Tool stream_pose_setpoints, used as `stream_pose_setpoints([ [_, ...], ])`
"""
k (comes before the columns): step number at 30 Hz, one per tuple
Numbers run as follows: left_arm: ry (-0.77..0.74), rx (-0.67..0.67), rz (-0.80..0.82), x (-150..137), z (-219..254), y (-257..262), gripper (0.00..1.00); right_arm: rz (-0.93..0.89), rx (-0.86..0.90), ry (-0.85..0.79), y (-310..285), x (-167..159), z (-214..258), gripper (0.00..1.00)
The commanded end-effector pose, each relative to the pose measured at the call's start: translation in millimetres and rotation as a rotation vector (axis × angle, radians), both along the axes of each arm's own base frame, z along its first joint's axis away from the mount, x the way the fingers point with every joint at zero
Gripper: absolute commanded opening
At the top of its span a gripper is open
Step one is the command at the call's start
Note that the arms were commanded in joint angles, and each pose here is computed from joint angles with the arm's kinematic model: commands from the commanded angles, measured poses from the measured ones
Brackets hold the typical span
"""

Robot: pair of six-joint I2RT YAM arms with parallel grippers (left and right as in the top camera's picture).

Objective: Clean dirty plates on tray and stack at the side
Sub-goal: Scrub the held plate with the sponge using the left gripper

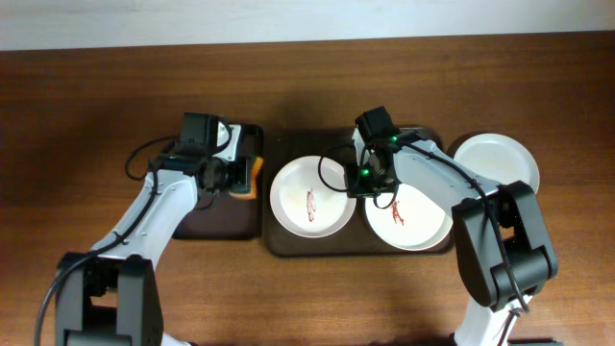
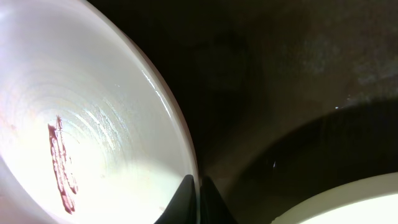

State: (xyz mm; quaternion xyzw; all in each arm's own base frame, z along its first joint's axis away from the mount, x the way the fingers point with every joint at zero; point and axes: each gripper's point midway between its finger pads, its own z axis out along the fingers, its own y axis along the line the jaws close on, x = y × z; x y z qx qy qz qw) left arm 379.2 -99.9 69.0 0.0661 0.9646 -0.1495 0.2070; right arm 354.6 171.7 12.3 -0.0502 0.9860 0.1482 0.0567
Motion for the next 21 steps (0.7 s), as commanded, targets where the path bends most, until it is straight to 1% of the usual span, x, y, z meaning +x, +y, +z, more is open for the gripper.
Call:
stream_pose_setpoints([
  [1, -0.050, -0.174, -0.065, 0, 34, -36, 0.00, -0.004, -0.009, -0.030, -1, 2, 9, 0.04],
  [6, 0.098, -0.266, 0.021, -16, 17, -81, 0.00, -0.004, -0.009, -0.029, -1, 2, 9, 0.04],
  [9, 0.161, -0.389, -0.028, -25, 14, -123, 0.00, -0.004, -0.010, -0.029, -1, 2, 9, 0.04],
  [10, 0.195, -0.414, -0.006, -27, 9, -133, 0.00, -0.004, -0.010, -0.029, -1, 2, 9, 0.04],
  [13, 0.293, -0.431, 0.079, -29, -16, -141, 0.00, -0.004, -0.012, -0.025, -2, 1, 9, 0.04],
  [14, 0.301, -0.444, 0.069, -29, -18, -144, 0.00, -0.004, -0.012, -0.023, -2, 1, 9, 0.04],
  [17, 0.324, -0.539, -0.001, -29, -21, -161, 0.00, -0.004, -0.012, -0.023, -2, 1, 9, 0.04],
  [21, 0.364, -0.519, 0.015, -33, -38, -159, 0.00, -0.004, -0.012, -0.022, -2, 0, 9, 0.04],
])
